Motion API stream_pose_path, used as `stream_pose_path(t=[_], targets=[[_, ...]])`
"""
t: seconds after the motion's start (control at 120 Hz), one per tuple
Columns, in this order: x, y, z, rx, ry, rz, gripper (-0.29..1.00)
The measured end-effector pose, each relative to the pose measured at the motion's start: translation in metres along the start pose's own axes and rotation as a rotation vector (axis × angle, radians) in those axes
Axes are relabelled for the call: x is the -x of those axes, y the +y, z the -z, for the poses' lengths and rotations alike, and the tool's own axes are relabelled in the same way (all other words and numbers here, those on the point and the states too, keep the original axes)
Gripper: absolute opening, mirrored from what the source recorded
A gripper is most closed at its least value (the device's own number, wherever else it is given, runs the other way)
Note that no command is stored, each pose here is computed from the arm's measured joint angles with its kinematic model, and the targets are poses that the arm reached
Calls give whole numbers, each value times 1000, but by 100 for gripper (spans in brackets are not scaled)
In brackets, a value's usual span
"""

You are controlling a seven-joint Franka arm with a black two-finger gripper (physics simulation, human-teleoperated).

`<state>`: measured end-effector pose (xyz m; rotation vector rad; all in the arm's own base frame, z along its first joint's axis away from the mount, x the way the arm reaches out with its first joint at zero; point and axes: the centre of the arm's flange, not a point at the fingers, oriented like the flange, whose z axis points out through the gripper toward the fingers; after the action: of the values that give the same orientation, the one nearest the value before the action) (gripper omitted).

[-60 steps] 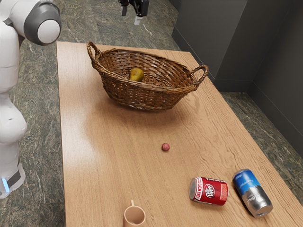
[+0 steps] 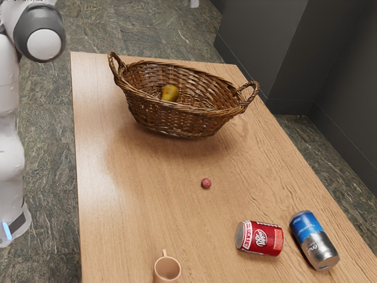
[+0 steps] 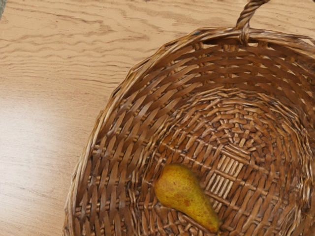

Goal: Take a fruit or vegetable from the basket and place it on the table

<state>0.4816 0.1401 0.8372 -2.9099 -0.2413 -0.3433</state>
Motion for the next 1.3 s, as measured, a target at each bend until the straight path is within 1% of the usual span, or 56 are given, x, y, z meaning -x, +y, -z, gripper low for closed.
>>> stream_pose_path(t=[0.042, 0.083, 0.133, 0.175, 0.258, 0.317, 0.358, 0.442, 0.567, 0.617, 0.667, 0.767, 0.85, 0.925, 0.95, 0.983, 1.025, 1.075, 1.125, 1.167, 1.217, 1.3], targets=[[-14, -2, -15, -16, 16, 1, 68], [-20, -22, -25, -39, 35, 34, 68], [-14, -52, -19, -73, 78, 86, 68], [-6, -77, -18, -94, 94, 126, 68], [1, -116, -41, -84, 105, 190, 68], [7, -135, -41, -88, 133, 219, 68], [6, -142, -43, -104, 140, 227, 68], [-5, -128, -47, -109, 155, 196, 68], [-30, -53, -39, -65, 191, 65, 68], [-38, -29, -45, -50, 182, 25, 68], [-41, -20, -52, -41, 165, 11, 68], [-37, -41, -69, -24, 120, 50, 68], [-39, -62, -100, -11, 71, 93, 68], [-45, -63, -111, -2, 78, 100, 68], [-46, -60, -120, 5, 68, 100, 68], [-35, -58, -139, 24, 39, 103, 68], [-6, -57, -162, 58, 10, 113, 68], [17, -71, -179, 75, 18, 152, 68], [29, -100, -196, 64, 26, 223, 68], [33, -115, -204, 53, 37, 264, 68], [31, -119, -212, 43, 46, 286, 68], [22, -112, -219, 37, 67, 294, 68]])
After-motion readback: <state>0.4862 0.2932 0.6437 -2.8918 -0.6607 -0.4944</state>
